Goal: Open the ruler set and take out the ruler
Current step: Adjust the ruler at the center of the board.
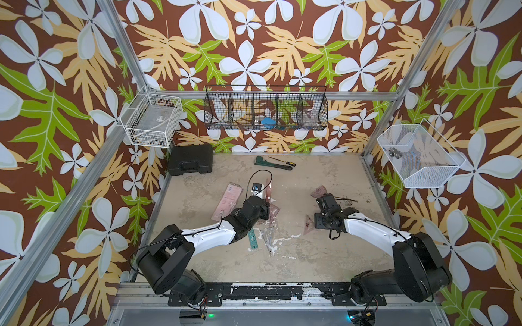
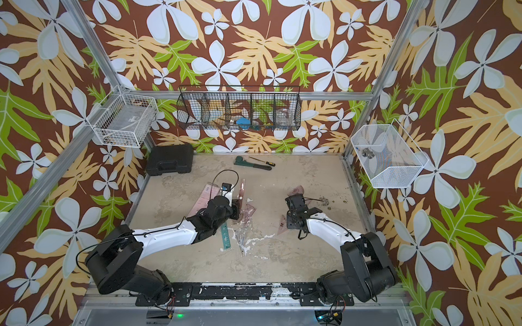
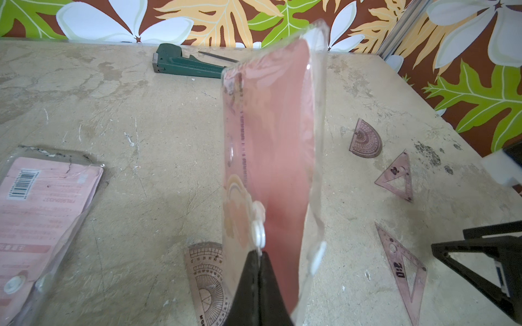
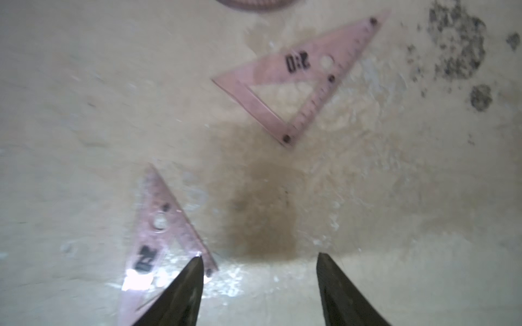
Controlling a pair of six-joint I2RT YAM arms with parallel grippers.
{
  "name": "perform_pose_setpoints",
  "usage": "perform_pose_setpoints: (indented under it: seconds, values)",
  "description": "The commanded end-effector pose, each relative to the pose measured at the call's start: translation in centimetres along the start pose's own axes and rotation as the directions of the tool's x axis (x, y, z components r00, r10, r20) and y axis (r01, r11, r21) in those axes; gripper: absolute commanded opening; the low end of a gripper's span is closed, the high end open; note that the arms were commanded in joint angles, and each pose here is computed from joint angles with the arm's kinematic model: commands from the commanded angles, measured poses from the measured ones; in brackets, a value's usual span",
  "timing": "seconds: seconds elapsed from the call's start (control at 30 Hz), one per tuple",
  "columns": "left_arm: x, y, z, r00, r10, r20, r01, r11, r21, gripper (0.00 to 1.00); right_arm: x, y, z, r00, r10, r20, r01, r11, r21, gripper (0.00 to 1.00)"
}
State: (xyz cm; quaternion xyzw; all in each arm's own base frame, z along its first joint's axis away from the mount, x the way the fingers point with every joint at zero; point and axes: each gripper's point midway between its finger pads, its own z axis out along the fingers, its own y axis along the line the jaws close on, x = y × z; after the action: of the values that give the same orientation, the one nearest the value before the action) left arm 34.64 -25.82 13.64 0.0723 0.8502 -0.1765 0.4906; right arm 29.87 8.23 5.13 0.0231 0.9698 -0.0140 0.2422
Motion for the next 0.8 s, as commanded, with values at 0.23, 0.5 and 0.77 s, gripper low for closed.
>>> perform_pose_setpoints:
  seconds: [0.23, 0.5, 0.77]
  values:
    - [-0.6, -0.8, 0.1, 1.0, -0.008, 0.021, 0.007, 0.999, 0.041, 0.0, 1.9, 2.8, 1.7, 0.993, -0.08, -0.086, 0.081, 0.997, 0.002, 0.67]
    - [-0.6, -0.9, 0.4, 1.0, -0.004, 0.024, 0.003, 0.999, 0.045, 0.0, 2.9, 0.5, 3.2, 0.991, -0.073, -0.11, 0.084, 0.991, 0.102, 0.68]
    - [-1.0, -1.0, 0.1, 0.999, -0.003, 0.032, 0.002, 0.999, 0.049, 0.0, 3.9, -3.1, 3.6, 0.99, 0.02, -0.14, 0.0, 0.989, 0.147, 0.67]
